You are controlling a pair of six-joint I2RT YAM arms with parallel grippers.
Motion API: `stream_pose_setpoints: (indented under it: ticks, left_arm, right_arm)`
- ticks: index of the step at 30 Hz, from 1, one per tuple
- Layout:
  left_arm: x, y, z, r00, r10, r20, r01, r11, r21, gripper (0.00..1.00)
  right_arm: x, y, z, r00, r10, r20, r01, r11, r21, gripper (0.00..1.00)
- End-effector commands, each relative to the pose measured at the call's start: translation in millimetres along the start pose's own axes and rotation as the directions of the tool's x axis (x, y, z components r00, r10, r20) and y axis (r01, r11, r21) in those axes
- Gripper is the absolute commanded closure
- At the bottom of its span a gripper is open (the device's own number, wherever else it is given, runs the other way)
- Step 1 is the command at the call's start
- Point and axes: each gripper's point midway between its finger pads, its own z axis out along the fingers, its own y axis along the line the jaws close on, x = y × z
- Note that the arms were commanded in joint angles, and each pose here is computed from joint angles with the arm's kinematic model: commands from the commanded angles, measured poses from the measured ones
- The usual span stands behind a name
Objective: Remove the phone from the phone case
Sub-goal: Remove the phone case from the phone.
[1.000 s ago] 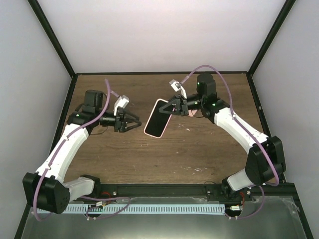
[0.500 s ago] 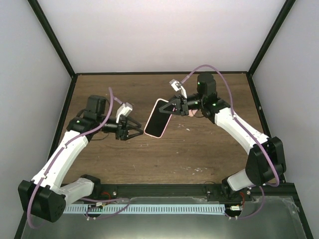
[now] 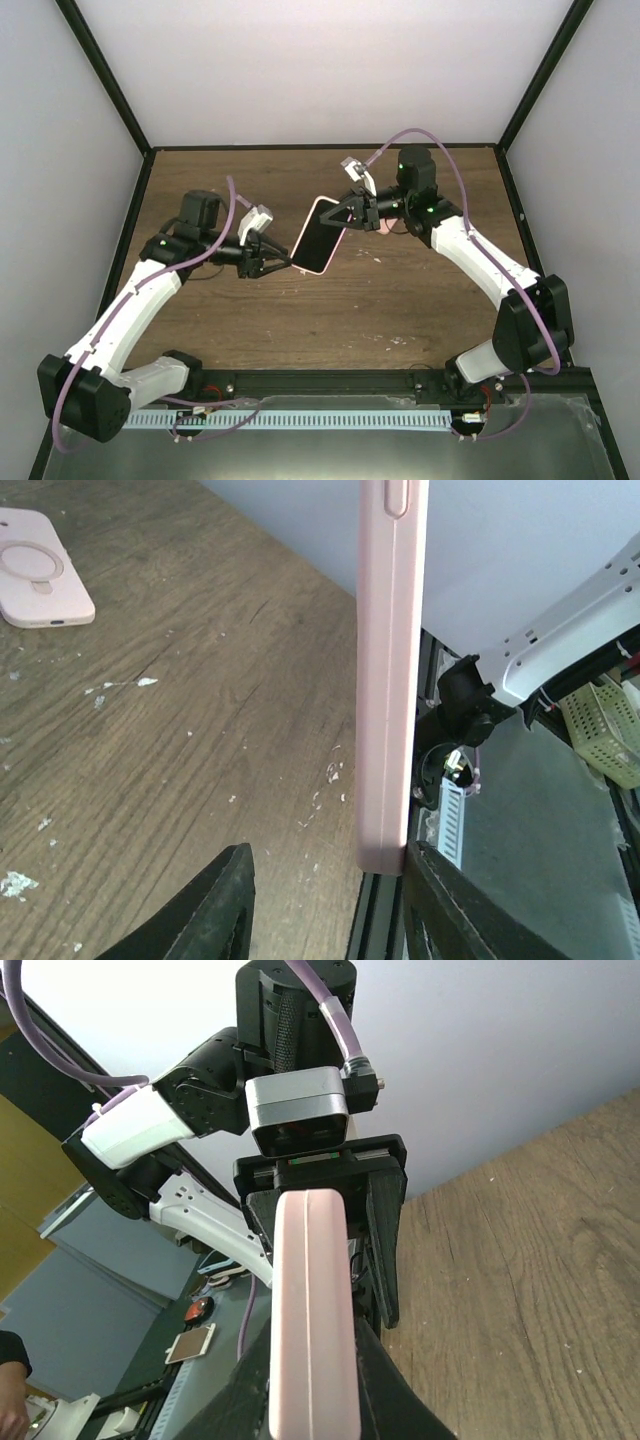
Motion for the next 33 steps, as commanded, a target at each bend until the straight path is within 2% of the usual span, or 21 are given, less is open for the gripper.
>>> stream_pose_setpoints:
  ticks: [1,11,17,22,27,33]
  left_arm:
    - [3.1,32.3,4.8,0.999,-0.032,-0.014,0.030,0.992,-0.119,0.60]
    - [11.0,78.1,-1.7,0.991,-0.136,0.006,0.134,0.971,-0.199,0.65]
    - [19.0,94.0,-4.5,0.989,-0.148,-0.007,0.142,0.958,-0.249,0.65]
    - [17.9,97.9,-9.2,0.991,-0.134,-0.001,0.128,0.948,-0.291,0.61]
    - [23.2,112.3,-16.7,0.986,-0.167,0.020,0.164,0.930,-0.330,0.57]
    - [23.2,112.2,-21.1,0.984,-0.172,0.039,0.176,0.941,-0.291,0.51]
  right_arm:
    - [-9.1,60.5,0.5,0.992,-0.114,-0.045,0.106,0.981,-0.162,0.99]
    - [-8.4,82.8,-0.6,0.988,-0.127,-0.085,0.104,0.967,-0.234,0.99]
    - [-10.9,89.3,-1.8,0.986,-0.141,-0.094,0.114,0.962,-0.249,0.99]
    - [-13.1,93.0,-3.0,0.983,-0.156,-0.099,0.126,0.957,-0.261,0.99]
    - [-15.7,97.5,-3.8,0.979,-0.173,-0.105,0.139,0.952,-0.273,0.99]
    - [-16.1,96.1,-4.8,0.979,-0.177,-0.103,0.143,0.951,-0.273,0.99]
